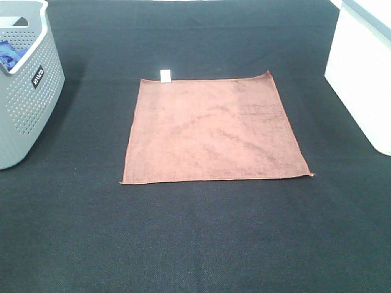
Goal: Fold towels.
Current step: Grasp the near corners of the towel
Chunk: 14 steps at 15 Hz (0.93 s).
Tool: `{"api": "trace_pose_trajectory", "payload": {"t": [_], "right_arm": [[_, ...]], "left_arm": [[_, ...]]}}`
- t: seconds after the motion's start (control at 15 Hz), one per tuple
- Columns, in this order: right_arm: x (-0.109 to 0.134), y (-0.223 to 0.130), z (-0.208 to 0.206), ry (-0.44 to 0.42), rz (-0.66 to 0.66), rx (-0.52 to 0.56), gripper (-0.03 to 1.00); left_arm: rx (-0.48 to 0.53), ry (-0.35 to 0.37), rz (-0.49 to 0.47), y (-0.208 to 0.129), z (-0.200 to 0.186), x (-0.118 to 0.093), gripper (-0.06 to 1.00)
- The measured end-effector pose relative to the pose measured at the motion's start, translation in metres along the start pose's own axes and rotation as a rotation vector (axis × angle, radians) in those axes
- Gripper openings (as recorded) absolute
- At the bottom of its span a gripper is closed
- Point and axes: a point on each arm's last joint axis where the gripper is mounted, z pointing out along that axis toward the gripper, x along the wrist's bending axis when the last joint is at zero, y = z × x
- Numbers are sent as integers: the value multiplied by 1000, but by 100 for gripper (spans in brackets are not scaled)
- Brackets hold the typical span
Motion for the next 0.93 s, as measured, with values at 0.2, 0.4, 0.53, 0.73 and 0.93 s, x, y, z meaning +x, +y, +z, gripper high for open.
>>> {"api": "trace_pose_trajectory", "payload": {"t": [0.2, 0.4, 0.53, 0.73, 0.93], "right_arm": [[0, 0, 0, 0, 0, 0, 83], [0, 0, 0, 0, 0, 0, 83], [0, 0, 0, 0, 0, 0, 83], [2, 10, 0, 22, 27, -49, 83], [-1, 32, 15, 28, 64, -59, 83]], "left_arm": [[0, 0, 0, 0, 0, 0, 64], [0, 1, 3, 0, 0, 0, 64], [0, 1, 3, 0, 0, 0, 64], [-77, 3, 4, 9, -3, 0, 64], [-229, -9, -9, 32, 5, 0, 64]]}}
